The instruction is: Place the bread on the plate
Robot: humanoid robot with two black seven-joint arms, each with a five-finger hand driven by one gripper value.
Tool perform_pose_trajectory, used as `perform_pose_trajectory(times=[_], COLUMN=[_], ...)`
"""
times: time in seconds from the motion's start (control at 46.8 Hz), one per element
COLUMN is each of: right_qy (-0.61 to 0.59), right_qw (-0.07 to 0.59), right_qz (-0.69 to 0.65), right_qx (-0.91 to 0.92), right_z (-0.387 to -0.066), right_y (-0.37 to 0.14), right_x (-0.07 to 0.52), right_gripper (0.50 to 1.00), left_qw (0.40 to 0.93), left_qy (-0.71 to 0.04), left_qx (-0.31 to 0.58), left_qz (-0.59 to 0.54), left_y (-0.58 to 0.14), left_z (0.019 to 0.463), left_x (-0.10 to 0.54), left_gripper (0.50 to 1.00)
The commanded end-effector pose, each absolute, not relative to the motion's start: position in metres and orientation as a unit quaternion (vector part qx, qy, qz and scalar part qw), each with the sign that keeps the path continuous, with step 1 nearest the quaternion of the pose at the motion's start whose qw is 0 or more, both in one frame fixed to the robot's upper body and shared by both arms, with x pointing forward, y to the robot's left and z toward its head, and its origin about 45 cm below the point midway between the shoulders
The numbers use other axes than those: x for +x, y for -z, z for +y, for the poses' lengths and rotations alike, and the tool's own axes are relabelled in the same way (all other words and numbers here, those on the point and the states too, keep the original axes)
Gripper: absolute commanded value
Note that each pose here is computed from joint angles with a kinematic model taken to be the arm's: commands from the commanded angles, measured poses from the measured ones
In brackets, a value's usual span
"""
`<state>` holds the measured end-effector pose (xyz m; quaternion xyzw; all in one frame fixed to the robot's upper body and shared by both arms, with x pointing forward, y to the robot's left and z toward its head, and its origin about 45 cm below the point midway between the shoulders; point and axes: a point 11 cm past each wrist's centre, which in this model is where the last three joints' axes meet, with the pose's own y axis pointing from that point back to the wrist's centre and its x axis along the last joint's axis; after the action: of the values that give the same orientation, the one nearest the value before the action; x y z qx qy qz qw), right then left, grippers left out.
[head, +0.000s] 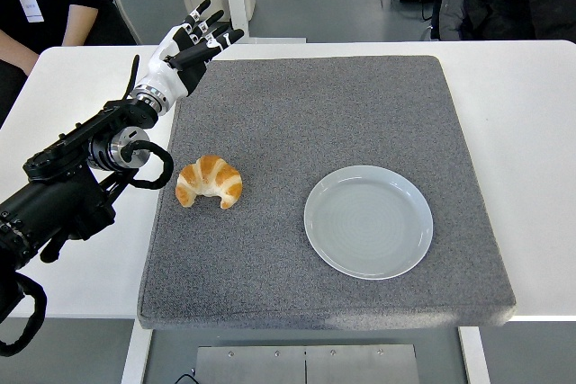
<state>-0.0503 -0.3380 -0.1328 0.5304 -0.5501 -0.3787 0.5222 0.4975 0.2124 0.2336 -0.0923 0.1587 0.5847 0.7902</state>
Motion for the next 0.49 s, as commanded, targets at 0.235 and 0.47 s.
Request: perform_pose_trajectory(times=[0.235,0.47], right_qy=[0.379,0.379], right_qw=[0.522,0.522], right_qz=[-0.55,-0.55], right_qx=[0.531,0.531], right_z=[-0.338,-0.338], right_y=[0.133,0.133], right_x=[-0.05,-0.05], right_gripper=[1.0,1.0], left_qw=[0.797,0.801], left_qy=[-0.577,-0.573], left_qx=[-0.096,-0.068], left_qz=[0.152,0.157], left_y=[-0.247,-0.258], left_z=[0.208,0.214], left_x=[0.502,0.507], left_gripper=[0.969,0.963])
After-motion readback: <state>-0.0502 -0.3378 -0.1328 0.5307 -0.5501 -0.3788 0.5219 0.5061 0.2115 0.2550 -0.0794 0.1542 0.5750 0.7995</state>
